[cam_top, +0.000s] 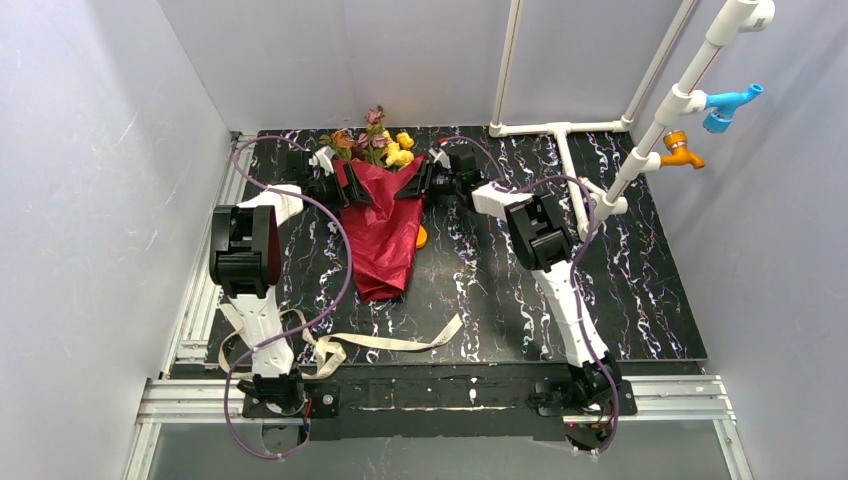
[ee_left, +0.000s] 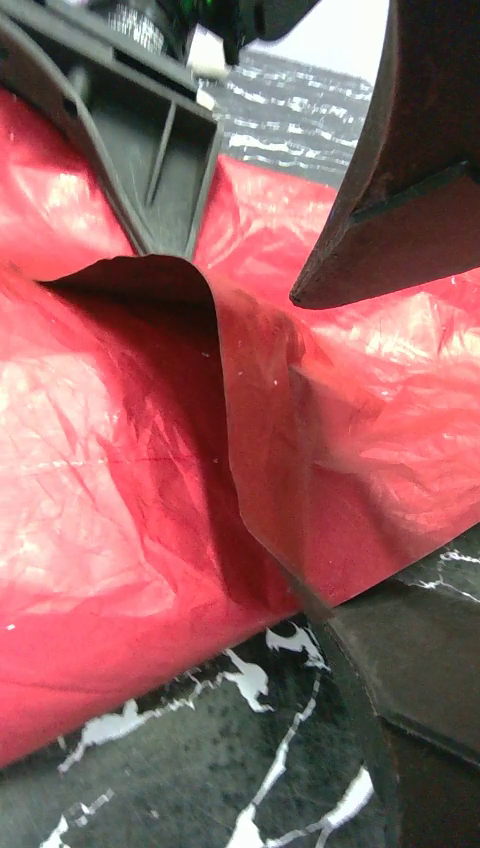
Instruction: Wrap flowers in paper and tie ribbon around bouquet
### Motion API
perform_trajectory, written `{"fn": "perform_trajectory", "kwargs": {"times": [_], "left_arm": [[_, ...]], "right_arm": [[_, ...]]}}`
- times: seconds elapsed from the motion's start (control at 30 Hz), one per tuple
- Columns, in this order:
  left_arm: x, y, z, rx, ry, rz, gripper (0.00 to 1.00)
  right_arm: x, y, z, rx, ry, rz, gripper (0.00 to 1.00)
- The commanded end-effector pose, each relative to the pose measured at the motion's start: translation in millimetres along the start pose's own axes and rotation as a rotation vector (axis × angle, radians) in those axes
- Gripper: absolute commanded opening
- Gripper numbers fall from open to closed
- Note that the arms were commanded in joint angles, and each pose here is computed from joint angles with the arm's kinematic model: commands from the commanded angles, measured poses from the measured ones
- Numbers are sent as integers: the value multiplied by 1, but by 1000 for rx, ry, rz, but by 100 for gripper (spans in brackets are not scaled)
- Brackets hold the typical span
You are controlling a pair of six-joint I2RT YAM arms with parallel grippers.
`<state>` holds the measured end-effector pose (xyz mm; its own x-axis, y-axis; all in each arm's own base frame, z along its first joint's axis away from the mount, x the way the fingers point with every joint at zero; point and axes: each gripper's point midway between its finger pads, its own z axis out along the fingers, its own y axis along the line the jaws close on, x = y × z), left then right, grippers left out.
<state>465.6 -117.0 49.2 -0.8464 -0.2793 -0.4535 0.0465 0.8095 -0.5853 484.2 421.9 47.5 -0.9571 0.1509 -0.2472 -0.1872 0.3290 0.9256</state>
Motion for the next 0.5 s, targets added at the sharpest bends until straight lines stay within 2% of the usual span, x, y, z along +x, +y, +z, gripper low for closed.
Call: {"fn": "perform_trajectory", "kwargs": {"times": [0.0, 0.17, 0.47], "left_arm": [[29, 6, 17, 45, 113, -77, 98], [33, 7, 28, 71, 141, -124, 98], [33, 17, 36, 1, 157, -138, 98]], "right_arm": [[6, -1, 14, -64, 20, 21, 39], [3, -1, 19, -113, 13, 48, 35], [0, -2, 25, -155, 4, 78, 29]]}}
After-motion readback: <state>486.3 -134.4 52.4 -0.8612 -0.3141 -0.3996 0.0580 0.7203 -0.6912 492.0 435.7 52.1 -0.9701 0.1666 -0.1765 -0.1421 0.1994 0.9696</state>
